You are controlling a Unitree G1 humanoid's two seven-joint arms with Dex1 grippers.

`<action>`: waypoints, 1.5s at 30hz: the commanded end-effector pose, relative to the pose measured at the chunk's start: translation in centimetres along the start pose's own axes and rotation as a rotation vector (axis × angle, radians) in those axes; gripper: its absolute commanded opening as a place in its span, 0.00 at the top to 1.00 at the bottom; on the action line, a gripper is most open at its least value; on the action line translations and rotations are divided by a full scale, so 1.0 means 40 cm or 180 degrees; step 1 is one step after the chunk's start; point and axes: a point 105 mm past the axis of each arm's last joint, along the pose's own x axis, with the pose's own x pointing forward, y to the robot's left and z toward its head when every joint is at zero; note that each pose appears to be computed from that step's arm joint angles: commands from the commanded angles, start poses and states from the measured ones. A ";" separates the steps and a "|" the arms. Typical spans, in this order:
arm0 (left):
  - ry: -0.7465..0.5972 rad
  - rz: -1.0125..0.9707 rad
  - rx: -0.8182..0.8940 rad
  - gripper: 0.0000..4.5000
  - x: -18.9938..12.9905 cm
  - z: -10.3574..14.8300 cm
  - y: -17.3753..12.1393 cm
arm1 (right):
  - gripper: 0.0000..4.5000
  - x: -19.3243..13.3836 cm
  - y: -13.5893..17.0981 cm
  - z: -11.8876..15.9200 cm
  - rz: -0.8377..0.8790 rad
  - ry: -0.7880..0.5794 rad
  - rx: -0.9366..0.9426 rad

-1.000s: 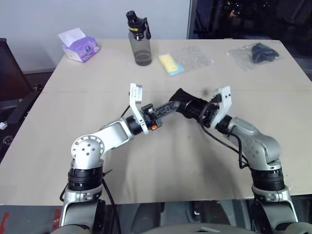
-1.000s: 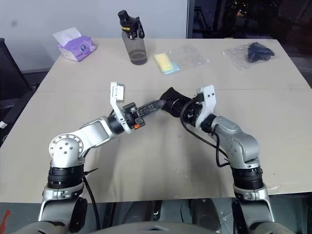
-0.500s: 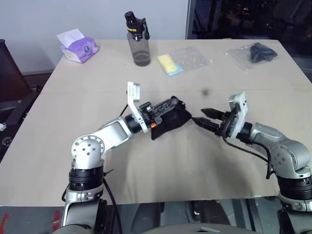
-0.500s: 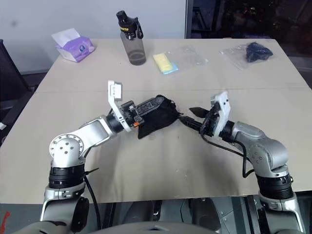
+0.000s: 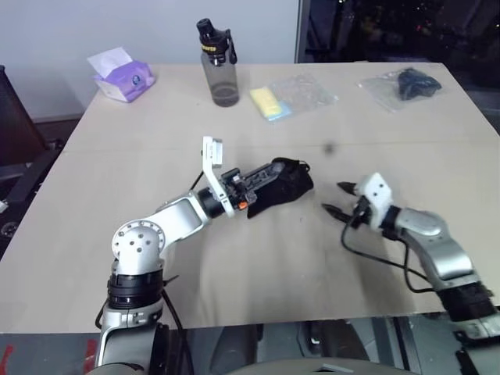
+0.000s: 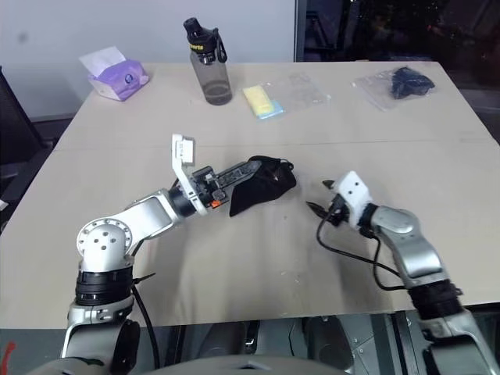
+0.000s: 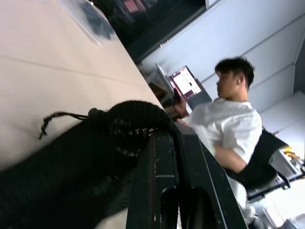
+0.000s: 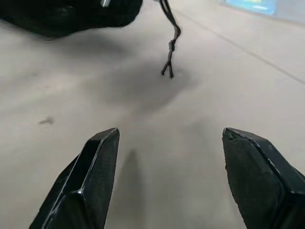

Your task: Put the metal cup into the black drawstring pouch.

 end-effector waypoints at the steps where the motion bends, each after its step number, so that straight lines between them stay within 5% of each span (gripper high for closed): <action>1: 0.0086 -0.0034 0.0133 1.00 -0.016 -0.007 -0.005 | 0.22 0.063 -0.001 0.037 -0.0202 -0.0281 -0.0055; 8: 0.0097 0.0037 0.0122 1.00 -0.032 -0.012 0.009 | 0.22 0.123 -0.011 0.071 -0.0500 -0.0739 0.0435; 11: 0.0102 0.0043 0.0130 1.00 -0.035 -0.013 0.009 | 0.40 0.127 -0.027 0.074 -0.0638 -0.0779 0.0480; 15: 0.0093 0.0073 0.0125 1.00 -0.039 -0.009 0.015 | 0.83 0.113 -0.054 0.085 -0.0823 -0.0918 0.0570; 17: 0.0101 0.0093 0.0110 1.00 -0.040 -0.010 0.019 | 0.97 0.103 -0.070 0.093 -0.0912 -0.0976 0.0603; 23: -0.0031 0.0168 0.0019 1.00 -0.043 0.000 0.036 | 0.97 0.067 -0.095 0.123 -0.0861 -0.0970 0.0309; 30: -0.0102 0.0354 0.0030 0.32 -0.087 0.058 0.081 | 1.00 0.026 -0.152 0.309 -0.0975 -0.1359 -0.0190; 34: 0.0110 0.0575 0.0741 0.32 -0.140 0.127 0.105 | 1.00 0.011 -0.142 0.455 -0.0849 -0.1675 -0.0539; 38: 0.0363 0.0773 0.1672 0.32 -0.138 0.179 0.117 | 1.00 0.012 -0.118 0.521 -0.0735 -0.1831 -0.0612; 45: -0.0142 0.0170 0.2850 0.32 -0.009 0.304 -0.031 | 1.00 0.032 -0.076 0.569 -0.0532 -0.1921 -0.0696</action>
